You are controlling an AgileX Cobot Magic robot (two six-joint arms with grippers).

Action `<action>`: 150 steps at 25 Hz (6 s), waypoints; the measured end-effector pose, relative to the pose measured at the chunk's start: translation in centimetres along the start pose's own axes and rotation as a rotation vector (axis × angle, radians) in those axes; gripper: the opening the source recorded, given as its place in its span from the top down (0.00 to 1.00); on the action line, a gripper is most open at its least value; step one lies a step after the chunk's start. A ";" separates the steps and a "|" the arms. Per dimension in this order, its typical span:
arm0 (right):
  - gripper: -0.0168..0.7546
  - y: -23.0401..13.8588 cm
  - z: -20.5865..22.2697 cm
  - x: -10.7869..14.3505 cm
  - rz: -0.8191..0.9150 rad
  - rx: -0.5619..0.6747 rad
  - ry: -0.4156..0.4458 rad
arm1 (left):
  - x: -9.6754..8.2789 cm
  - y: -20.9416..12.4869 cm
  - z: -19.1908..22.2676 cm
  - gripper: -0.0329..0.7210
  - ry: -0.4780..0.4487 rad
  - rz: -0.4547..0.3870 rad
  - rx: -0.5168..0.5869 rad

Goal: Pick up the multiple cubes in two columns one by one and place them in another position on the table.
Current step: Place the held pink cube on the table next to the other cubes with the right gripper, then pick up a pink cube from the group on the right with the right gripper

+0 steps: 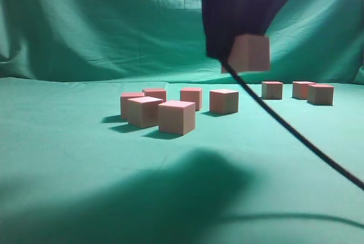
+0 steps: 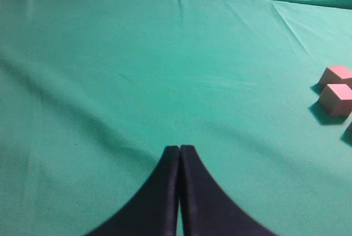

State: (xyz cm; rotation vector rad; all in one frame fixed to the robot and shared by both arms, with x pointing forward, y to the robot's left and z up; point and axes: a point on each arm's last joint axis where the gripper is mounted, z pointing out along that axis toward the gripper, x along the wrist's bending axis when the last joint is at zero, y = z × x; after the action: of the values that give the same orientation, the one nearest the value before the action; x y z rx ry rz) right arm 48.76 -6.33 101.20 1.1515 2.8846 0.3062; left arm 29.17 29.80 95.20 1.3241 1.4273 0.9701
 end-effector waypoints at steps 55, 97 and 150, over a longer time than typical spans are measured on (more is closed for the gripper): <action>0.62 1.4 3.5 -0.3 0.234 -0.066 -0.001 | 0.0 0.0 0.0 0.96 0.000 0.000 0.000; 0.35 0.0 7.3 -0.5 0.340 0.051 -0.014 | 0.0 0.0 0.0 0.96 0.000 0.000 0.000; 0.48 1.1 5.9 -26.4 0.689 -0.095 -0.203 | 0.0 0.0 0.0 0.96 0.000 0.000 0.000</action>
State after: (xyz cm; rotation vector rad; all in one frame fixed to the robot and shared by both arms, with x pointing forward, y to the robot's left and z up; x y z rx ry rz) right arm 69.23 -22.53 94.21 1.9847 2.1897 0.3030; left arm 29.17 29.80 95.20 1.3241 1.4273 0.9701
